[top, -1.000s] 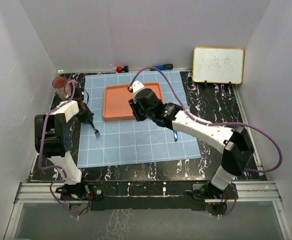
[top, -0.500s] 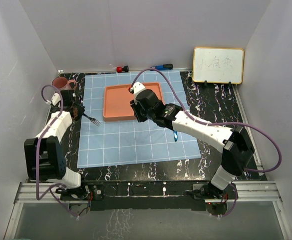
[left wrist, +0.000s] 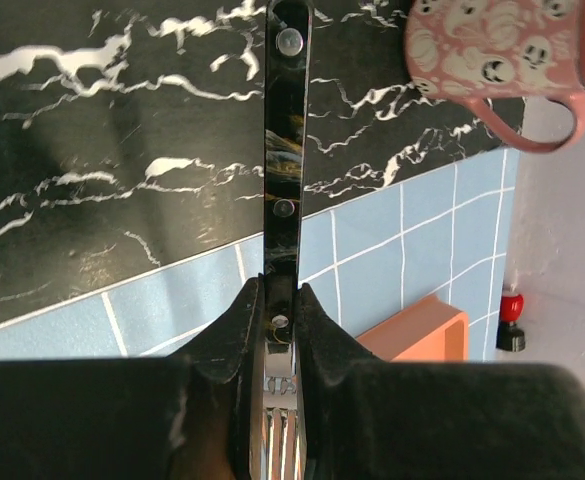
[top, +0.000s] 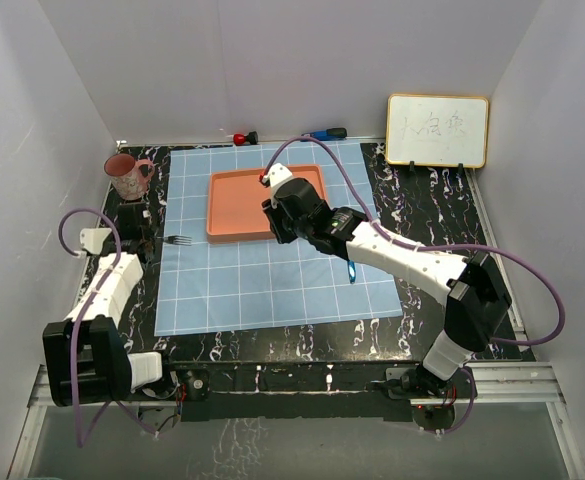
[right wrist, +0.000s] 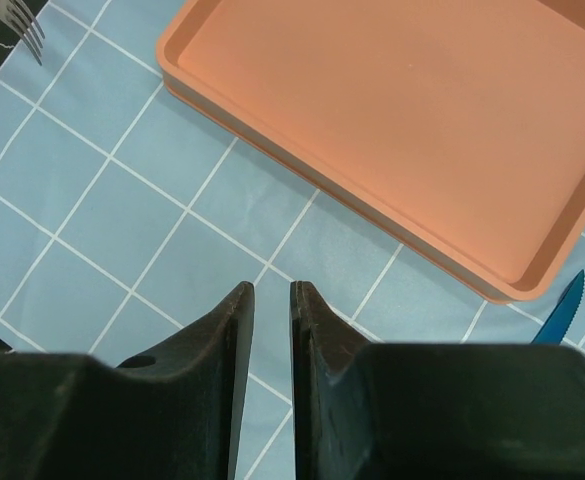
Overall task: Set the dinner table for one person
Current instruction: Pick up the fork from the napkin, then place the fork at the center of the board.
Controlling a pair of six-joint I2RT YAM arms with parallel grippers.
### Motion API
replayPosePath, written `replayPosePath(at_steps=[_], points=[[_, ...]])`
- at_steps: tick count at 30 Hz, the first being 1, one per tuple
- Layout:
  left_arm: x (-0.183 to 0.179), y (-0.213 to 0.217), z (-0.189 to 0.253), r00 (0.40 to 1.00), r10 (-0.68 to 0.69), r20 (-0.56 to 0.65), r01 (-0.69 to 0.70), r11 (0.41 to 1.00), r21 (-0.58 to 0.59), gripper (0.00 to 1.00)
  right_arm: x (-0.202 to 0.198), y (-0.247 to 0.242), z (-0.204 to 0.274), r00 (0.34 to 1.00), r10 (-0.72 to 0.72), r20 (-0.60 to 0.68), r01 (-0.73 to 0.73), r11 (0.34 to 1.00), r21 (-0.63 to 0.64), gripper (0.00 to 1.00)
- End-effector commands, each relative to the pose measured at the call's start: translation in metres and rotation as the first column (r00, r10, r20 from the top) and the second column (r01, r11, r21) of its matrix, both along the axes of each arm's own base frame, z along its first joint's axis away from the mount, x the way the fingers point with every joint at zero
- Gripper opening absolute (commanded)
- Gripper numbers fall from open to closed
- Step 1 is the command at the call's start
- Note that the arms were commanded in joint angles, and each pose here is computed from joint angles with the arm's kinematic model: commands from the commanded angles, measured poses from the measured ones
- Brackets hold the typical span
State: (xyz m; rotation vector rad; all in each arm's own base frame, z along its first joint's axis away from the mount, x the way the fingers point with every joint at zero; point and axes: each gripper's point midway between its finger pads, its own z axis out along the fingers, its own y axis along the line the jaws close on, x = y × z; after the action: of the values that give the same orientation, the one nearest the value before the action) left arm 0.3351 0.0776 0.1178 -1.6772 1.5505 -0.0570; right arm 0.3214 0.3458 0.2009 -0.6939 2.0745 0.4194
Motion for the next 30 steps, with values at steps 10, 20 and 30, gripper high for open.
replayPosePath(at_steps=[10,20,30], points=[[-0.02,-0.006,-0.034,0.908,0.405,0.109,-0.372,0.897,-0.238,0.0,0.005,0.003,0.027,0.999,0.004,0.049,-0.008,0.996,0.085,0.19],[-0.037,-0.005,-0.055,0.829,0.558,0.037,-0.535,0.812,-0.234,0.0,0.006,0.005,0.023,1.0,0.015,0.027,-0.017,0.997,0.081,0.18],[-0.033,-0.007,-0.07,0.84,0.542,-0.019,-0.535,0.823,-0.19,0.06,0.009,0.005,0.019,1.0,0.009,0.014,-0.01,0.997,0.073,0.19]])
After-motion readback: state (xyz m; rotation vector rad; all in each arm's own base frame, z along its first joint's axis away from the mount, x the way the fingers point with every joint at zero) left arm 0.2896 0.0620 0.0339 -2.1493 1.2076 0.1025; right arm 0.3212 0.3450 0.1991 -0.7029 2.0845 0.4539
